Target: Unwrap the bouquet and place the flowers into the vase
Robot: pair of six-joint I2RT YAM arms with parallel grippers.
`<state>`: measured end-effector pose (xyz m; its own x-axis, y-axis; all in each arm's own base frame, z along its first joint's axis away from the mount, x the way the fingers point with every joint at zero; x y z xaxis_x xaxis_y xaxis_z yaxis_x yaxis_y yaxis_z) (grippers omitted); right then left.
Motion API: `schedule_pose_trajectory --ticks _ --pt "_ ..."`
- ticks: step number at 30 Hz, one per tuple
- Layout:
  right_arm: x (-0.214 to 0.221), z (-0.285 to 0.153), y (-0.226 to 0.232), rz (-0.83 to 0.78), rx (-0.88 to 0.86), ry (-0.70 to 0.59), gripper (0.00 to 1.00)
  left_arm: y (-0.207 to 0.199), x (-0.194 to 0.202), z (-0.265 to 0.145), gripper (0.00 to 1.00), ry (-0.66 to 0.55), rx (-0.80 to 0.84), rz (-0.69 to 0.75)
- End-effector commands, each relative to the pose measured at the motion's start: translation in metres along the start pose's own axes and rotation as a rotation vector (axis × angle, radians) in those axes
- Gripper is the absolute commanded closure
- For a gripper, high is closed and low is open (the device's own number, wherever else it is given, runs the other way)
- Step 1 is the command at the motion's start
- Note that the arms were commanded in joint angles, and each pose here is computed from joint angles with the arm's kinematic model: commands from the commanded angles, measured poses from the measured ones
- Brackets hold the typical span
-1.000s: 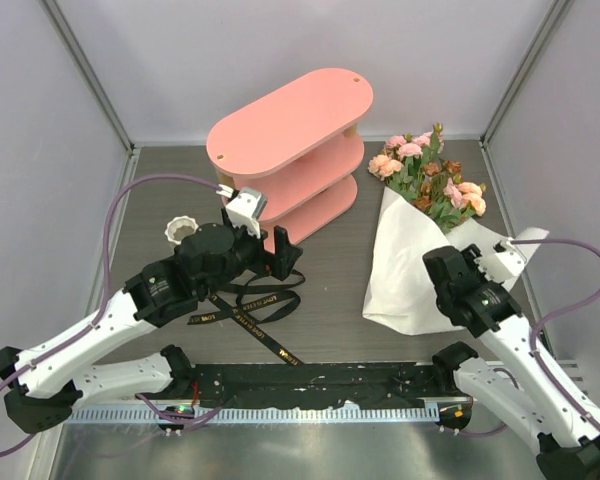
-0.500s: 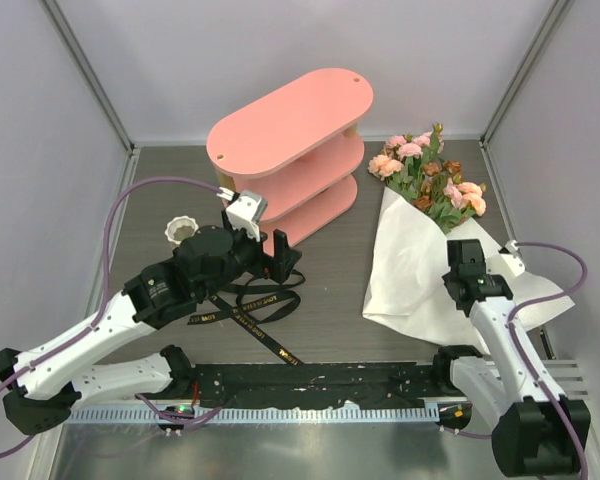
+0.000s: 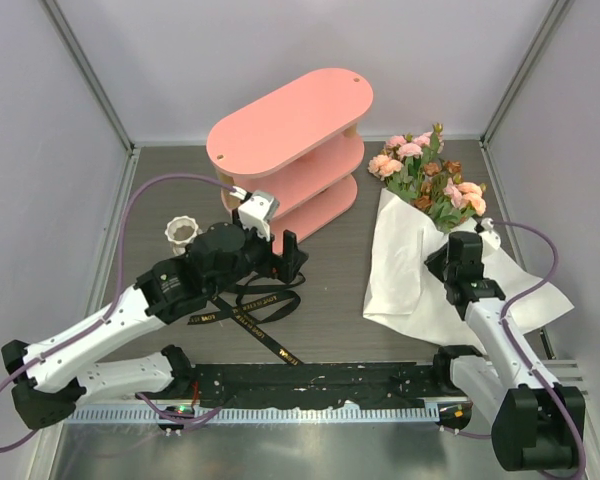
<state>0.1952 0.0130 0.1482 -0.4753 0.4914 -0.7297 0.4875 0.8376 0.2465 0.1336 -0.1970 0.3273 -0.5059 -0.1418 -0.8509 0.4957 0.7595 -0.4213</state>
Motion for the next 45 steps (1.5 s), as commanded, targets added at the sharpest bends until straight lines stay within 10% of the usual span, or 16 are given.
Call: schedule_pose_trajectory --ticks 1,10,19,45 --pt "-0.025 -0.002 0.038 -0.061 -0.376 -0.088 0.69 -0.013 -0.019 0.001 0.09 -0.054 0.057 -0.009" --pt "-0.038 -0.010 0.092 0.013 -0.877 -0.041 0.52 -0.019 -0.016 0.012 0.09 -0.010 0.076 -0.032" --pt "-0.045 -0.036 0.040 -0.062 -0.300 -0.040 0.20 -0.025 -0.009 0.027 0.09 0.060 0.103 -0.028" --pt "0.005 -0.021 -0.008 0.116 -0.069 0.002 0.37 -0.021 -0.010 0.013 0.09 0.004 0.133 -0.050"
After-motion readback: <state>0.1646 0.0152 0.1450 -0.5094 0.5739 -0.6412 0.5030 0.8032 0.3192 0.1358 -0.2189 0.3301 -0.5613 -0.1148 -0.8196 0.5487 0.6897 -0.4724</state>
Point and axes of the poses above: each gripper's point midway between its finger pads, its own z axis out along the fingers, its own y axis along the line the jaws close on, x = y × z, the point moved 10 cm from there along -z, back along the fingers, and after that the axes turned 12 degrees about -z, right-handed, at the moved point
